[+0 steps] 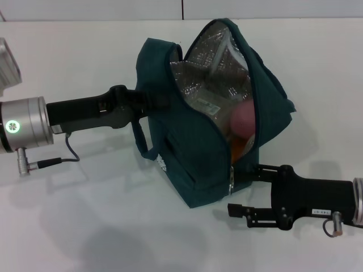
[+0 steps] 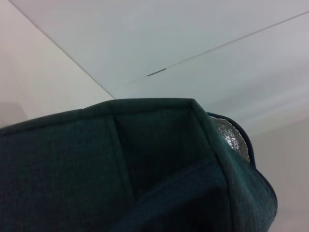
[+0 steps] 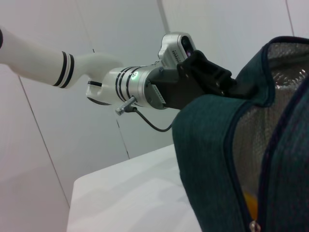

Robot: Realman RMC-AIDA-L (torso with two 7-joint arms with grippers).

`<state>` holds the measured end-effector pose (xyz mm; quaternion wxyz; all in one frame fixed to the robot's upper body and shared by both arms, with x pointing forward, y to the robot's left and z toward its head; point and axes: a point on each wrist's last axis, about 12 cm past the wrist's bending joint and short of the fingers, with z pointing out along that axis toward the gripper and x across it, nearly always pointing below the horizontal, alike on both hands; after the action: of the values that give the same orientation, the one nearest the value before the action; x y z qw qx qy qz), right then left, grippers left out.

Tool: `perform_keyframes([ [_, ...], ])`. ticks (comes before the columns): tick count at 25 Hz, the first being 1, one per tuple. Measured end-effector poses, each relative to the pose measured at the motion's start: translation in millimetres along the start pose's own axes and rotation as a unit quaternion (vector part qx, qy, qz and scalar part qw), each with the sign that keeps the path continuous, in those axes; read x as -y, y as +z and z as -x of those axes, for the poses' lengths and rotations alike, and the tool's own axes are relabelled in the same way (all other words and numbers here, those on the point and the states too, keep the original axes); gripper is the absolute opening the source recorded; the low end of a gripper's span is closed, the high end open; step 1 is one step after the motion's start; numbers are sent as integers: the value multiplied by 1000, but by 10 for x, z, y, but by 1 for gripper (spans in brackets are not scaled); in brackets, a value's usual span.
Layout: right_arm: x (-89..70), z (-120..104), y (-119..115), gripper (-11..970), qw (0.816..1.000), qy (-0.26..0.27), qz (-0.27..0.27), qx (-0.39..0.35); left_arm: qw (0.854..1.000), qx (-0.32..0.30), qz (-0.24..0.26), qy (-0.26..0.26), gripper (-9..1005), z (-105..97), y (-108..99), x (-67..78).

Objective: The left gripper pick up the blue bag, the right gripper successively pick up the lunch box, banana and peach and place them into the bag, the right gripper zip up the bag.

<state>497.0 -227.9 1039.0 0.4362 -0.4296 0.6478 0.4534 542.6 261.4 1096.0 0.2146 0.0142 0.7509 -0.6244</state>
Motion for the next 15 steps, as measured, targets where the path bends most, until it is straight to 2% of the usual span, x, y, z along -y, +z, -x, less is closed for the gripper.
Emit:
perform_keyframes([
  [15,-3,55,203,621,1000,-9,26,-12,1000,2,1,1,73,2,-10,-1],
])
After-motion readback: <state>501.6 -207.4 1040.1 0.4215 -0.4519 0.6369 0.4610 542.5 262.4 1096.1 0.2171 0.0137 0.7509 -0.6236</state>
